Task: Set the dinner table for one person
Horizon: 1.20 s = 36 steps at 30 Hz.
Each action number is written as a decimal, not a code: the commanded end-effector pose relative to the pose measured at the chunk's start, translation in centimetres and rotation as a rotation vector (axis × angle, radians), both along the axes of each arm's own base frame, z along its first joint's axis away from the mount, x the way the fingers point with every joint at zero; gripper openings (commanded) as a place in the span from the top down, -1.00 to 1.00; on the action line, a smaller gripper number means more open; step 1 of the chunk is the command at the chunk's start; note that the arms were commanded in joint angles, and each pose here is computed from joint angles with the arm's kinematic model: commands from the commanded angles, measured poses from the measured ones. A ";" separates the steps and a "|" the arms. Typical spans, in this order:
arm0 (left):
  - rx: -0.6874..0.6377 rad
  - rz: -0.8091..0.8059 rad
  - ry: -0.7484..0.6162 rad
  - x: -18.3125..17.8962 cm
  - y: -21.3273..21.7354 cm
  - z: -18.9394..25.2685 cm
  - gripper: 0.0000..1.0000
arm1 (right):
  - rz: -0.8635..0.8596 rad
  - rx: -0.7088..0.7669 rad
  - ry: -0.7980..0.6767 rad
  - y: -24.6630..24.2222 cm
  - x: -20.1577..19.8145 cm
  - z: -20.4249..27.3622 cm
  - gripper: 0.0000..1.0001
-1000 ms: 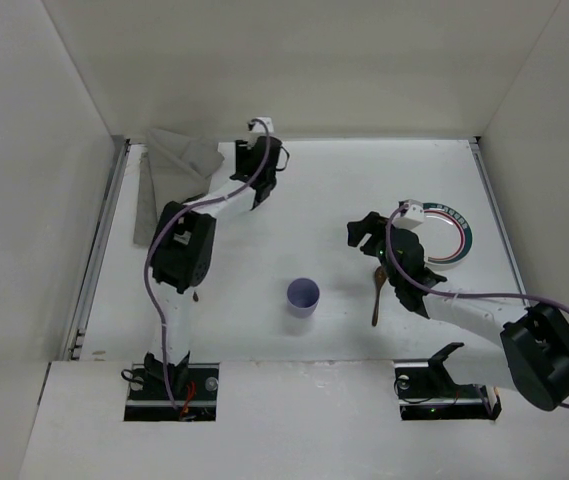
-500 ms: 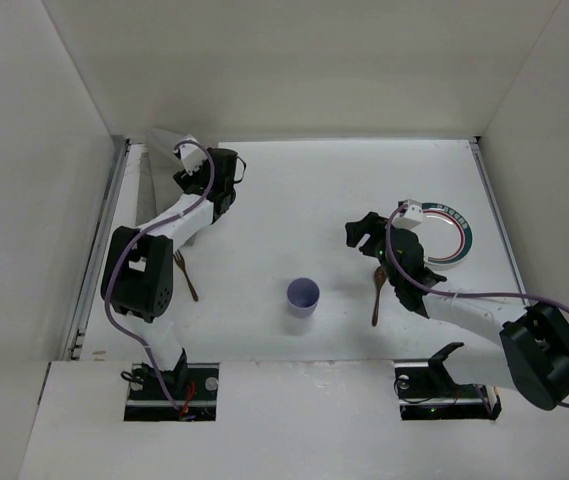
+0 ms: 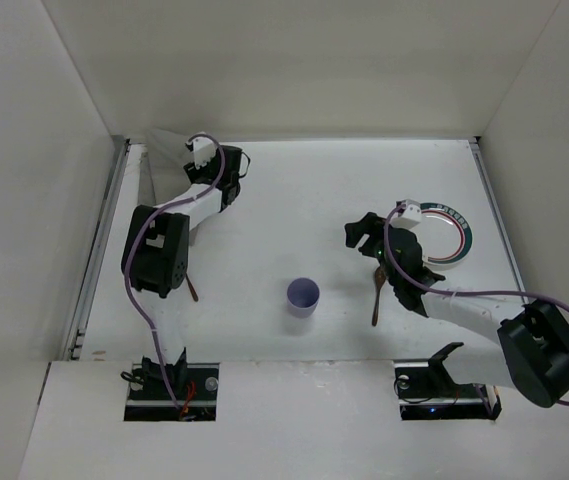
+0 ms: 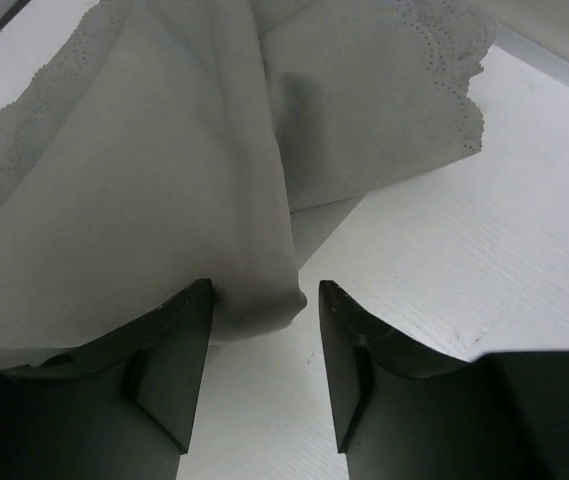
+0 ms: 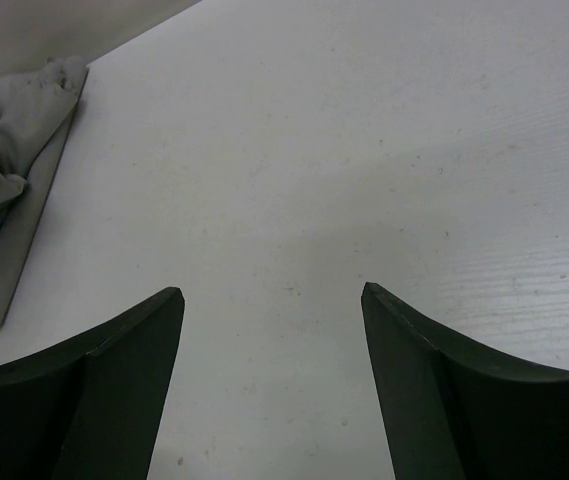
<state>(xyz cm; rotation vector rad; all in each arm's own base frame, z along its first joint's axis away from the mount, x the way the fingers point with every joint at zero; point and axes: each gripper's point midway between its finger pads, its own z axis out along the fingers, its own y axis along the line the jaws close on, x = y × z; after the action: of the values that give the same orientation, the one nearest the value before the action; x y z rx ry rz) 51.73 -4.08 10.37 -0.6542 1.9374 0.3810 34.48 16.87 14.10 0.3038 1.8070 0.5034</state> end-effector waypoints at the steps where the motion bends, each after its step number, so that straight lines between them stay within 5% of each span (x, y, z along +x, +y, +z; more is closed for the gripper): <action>1: 0.058 -0.001 -0.010 1.1 0.9 1.8 0.19 | -0.013 0.006 -0.064 0.4 1.0 2.3 -0.56; 12: 0.160 -0.054 0.117 1.1 1.2 -1.2 0.14 | -0.028 -0.010 -0.073 0.3 0.9 2.5 -0.58; 19: 0.193 -0.077 0.120 1.3 1.4 -0.8 0.81 | -0.027 -0.016 -0.076 0.4 0.9 2.6 -0.58; 23: 0.183 -0.091 0.043 2.6 0.5 2.3 0.97 | -0.028 -0.019 -0.072 0.4 0.9 2.5 -0.58; 30: 0.167 -0.385 -0.210 6.1 -10.3 14.0 1.00 | -0.029 -0.018 -0.077 0.3 0.9 2.7 -0.58; 36: 0.161 -0.769 -0.368 3.1 -23.5 17.3 1.00 | -0.053 0.002 -0.094 -0.5 0.5 3.3 -0.56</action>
<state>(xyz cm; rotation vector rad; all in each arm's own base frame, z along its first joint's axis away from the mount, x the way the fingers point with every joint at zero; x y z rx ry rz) 57.03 -20.00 21.65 -0.0611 1.7969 0.1520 34.54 16.57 14.35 0.2924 1.7925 0.4495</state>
